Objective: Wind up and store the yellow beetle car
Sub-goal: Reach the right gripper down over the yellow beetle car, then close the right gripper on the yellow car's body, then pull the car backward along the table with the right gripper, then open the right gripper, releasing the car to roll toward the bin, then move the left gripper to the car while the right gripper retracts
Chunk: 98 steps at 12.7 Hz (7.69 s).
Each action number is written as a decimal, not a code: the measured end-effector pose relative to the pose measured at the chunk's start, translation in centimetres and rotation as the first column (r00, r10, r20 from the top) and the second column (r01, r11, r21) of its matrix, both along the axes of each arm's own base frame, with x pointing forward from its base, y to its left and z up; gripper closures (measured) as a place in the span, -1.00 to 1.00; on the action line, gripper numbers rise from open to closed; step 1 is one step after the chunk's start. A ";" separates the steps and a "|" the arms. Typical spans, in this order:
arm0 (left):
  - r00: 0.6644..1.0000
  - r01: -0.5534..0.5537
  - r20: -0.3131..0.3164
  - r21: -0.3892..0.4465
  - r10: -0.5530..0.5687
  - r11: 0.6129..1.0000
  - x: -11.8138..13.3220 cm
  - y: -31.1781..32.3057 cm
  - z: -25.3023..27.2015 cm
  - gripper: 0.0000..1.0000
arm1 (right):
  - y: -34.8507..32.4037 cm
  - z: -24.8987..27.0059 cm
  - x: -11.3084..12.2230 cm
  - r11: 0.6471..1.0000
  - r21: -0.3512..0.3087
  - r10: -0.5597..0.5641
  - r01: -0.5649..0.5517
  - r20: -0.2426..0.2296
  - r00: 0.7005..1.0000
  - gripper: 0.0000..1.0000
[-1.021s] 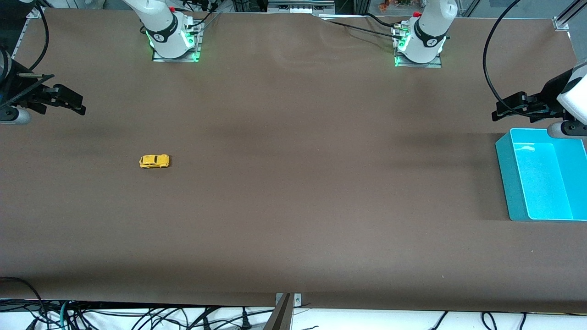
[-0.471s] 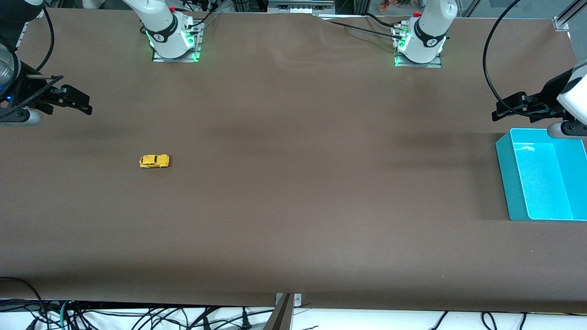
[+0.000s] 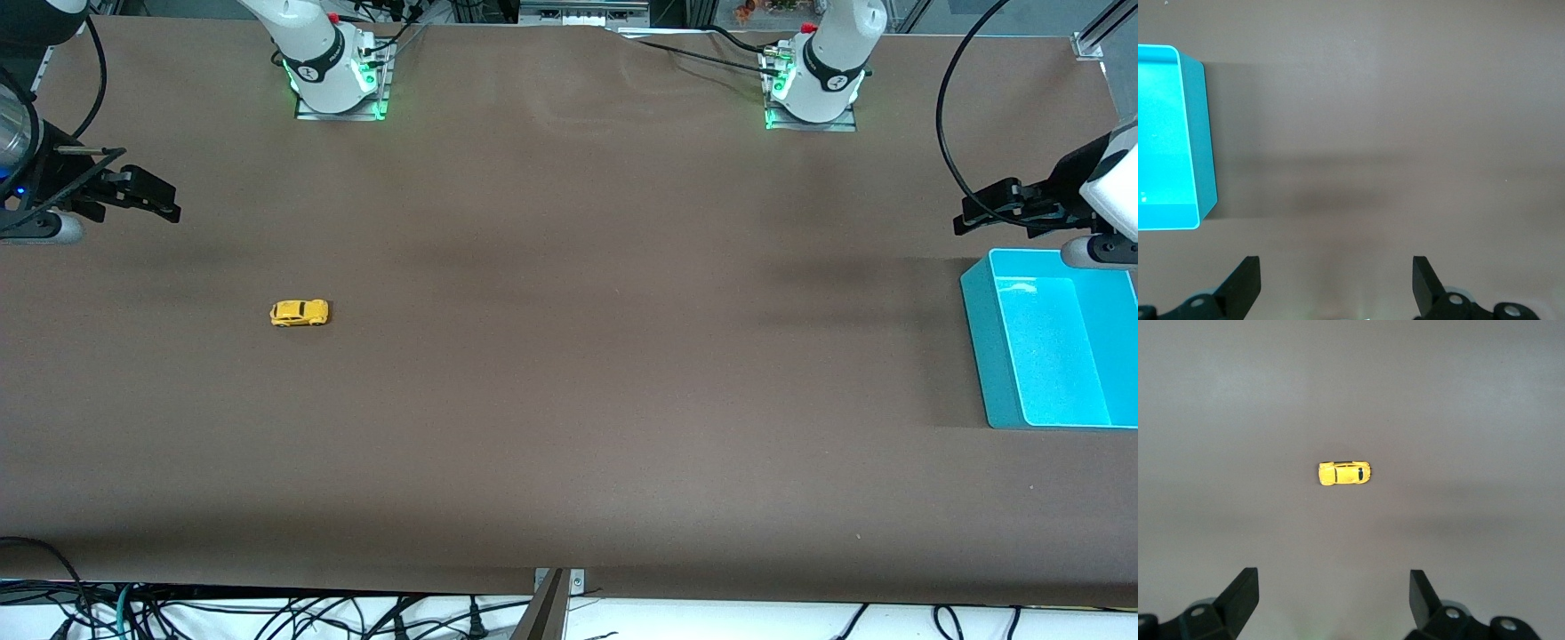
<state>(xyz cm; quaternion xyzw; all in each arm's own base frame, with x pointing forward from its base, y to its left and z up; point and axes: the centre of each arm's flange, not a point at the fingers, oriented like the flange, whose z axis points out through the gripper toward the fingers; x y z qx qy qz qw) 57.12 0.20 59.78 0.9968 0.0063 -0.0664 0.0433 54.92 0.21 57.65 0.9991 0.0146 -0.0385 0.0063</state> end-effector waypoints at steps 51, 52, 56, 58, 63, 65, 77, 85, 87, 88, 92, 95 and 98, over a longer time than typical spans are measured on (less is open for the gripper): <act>1.000 -0.001 0.000 0.000 0.001 1.000 0.0 0.1 0.0 -1.00 | -5.8 -39.1 -2.1 -0.054 -0.004 0.998 -0.999 0.034 -0.054 0.08; 1.000 -0.001 0.000 0.000 0.001 1.000 0.0 0.1 0.0 -1.00 | -7.8 -39.1 -2.4 -0.056 -0.002 0.998 -0.998 0.024 -0.056 0.08; 1.000 -0.001 0.000 0.000 0.001 1.000 0.0 0.1 0.0 -1.00 | -12.5 -39.1 -3.2 -0.059 0.008 0.998 -0.998 -0.005 -0.059 0.08; 1.000 -0.001 0.000 0.000 0.001 1.000 0.0 0.1 0.0 -1.00 | -14.2 -39.1 -3.6 -0.046 0.012 0.999 -0.999 -0.017 -0.047 0.08; 1.000 -0.001 0.000 0.000 0.001 1.000 0.0 0.1 0.0 -1.00 | -17.3 -39.1 -4.6 -0.041 0.020 0.999 -0.999 -0.035 -0.041 0.08; 1.000 -0.001 0.000 0.000 0.001 1.000 0.0 0.1 0.0 -1.00 | -17.4 -39.6 -4.9 -0.039 0.037 0.999 -0.999 -0.031 -0.040 0.00; 1.000 -0.002 -0.001 0.000 0.002 1.000 0.0 0.1 0.0 -1.00 | -18.5 -28.9 -1.0 0.016 0.079 1.000 -0.997 0.019 0.017 -1.00; 0.988 0.154 -0.023 -0.024 -0.155 0.988 0.9 0.5 -2.3 -1.00 | -6.9 -21.1 4.4 0.449 0.107 0.891 -0.887 0.023 0.454 -1.00; 0.968 0.245 -0.043 -0.048 -0.248 0.968 1.7 1.5 -4.3 -1.00 | -5.3 -19.5 5.1 0.602 0.088 0.795 -0.793 0.017 0.606 -1.00; 0.949 0.306 -0.056 -0.067 -0.309 0.950 2.1 1.8 -5.7 -1.00 | -4.8 -18.9 5.3 0.671 0.077 0.739 -0.738 0.017 0.674 -1.00; 0.790 0.592 -0.089 -0.145 -0.607 0.793 4.3 1.8 -12.6 -1.00 | -3.4 -16.4 5.2 0.859 0.067 0.509 -0.507 -0.009 0.861 -1.00; 0.628 0.761 -0.040 -0.177 -0.777 0.624 5.5 2.3 -16.9 -1.00 | -2.8 -12.6 5.2 0.924 0.069 0.380 -0.376 -0.048 0.924 -1.00; 0.411 0.902 0.053 -0.173 -0.910 0.397 5.7 3.3 -21.3 -1.00 | -2.7 -8.6 5.5 0.963 0.053 0.267 -0.264 -0.050 0.962 -1.00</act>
